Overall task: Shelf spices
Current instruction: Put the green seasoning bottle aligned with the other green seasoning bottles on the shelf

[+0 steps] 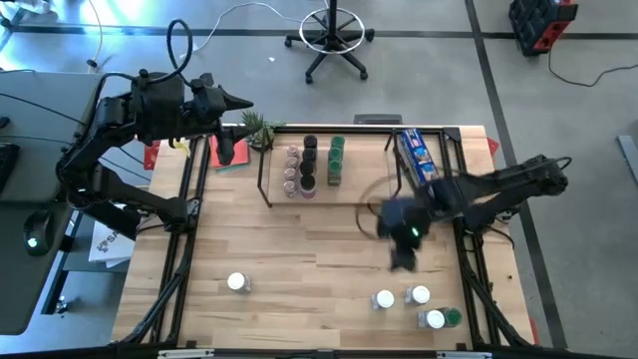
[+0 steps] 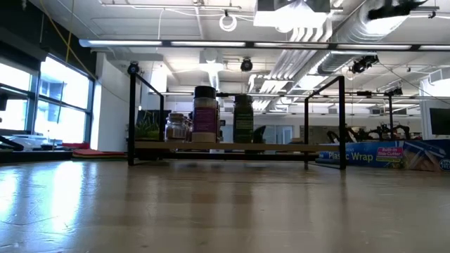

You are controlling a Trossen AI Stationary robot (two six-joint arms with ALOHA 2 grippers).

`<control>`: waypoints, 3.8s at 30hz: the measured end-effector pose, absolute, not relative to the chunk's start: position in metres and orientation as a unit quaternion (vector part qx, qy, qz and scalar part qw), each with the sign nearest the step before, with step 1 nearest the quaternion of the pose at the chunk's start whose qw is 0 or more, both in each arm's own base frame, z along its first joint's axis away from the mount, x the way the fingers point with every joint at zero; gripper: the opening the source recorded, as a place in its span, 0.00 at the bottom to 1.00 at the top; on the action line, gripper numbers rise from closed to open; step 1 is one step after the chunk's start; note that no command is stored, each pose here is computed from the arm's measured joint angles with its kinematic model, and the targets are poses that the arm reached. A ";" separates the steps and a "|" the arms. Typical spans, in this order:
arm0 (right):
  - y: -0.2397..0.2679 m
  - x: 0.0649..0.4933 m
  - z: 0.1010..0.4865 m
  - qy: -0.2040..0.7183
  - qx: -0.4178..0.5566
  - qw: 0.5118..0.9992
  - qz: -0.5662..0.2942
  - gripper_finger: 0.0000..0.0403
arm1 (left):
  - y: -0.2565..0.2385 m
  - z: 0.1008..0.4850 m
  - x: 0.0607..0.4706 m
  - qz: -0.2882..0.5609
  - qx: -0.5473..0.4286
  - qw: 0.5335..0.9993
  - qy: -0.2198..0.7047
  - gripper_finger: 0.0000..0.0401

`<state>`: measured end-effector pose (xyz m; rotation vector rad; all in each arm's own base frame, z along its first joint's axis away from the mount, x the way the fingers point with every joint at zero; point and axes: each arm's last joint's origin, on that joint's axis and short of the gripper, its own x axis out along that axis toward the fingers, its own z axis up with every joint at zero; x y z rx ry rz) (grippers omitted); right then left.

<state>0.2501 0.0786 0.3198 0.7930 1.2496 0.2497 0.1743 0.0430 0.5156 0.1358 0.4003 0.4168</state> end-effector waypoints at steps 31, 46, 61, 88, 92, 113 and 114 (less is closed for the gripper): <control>0.217 0.141 0.290 0.735 0.251 0.630 -0.011 0.63 | 0.048 0.508 0.186 0.255 0.047 0.941 0.219 0.64; 0.219 0.130 0.249 0.777 0.212 0.592 0.026 0.83 | 0.054 0.508 0.186 0.241 -0.027 0.949 0.203 0.64; 0.220 0.131 0.216 0.751 0.219 0.621 0.054 0.84 | 0.055 0.508 0.185 0.258 -0.030 0.944 0.201 0.64; 0.215 0.132 0.216 0.749 0.214 0.626 0.032 0.45 | 0.056 0.509 0.184 0.289 -0.045 0.937 0.193 0.64; 0.199 0.128 0.237 0.738 0.249 0.626 0.029 0.45 | 0.056 0.508 0.184 0.289 -0.049 0.937 0.192 0.64; 0.080 0.145 0.311 0.624 0.360 0.689 -0.076 0.45 | 0.061 0.512 0.174 0.308 -0.053 0.933 0.180 0.64; 0.076 0.149 0.314 0.620 0.354 0.696 -0.075 0.45 | 0.061 0.512 0.174 0.308 -0.052 0.933 0.180 0.64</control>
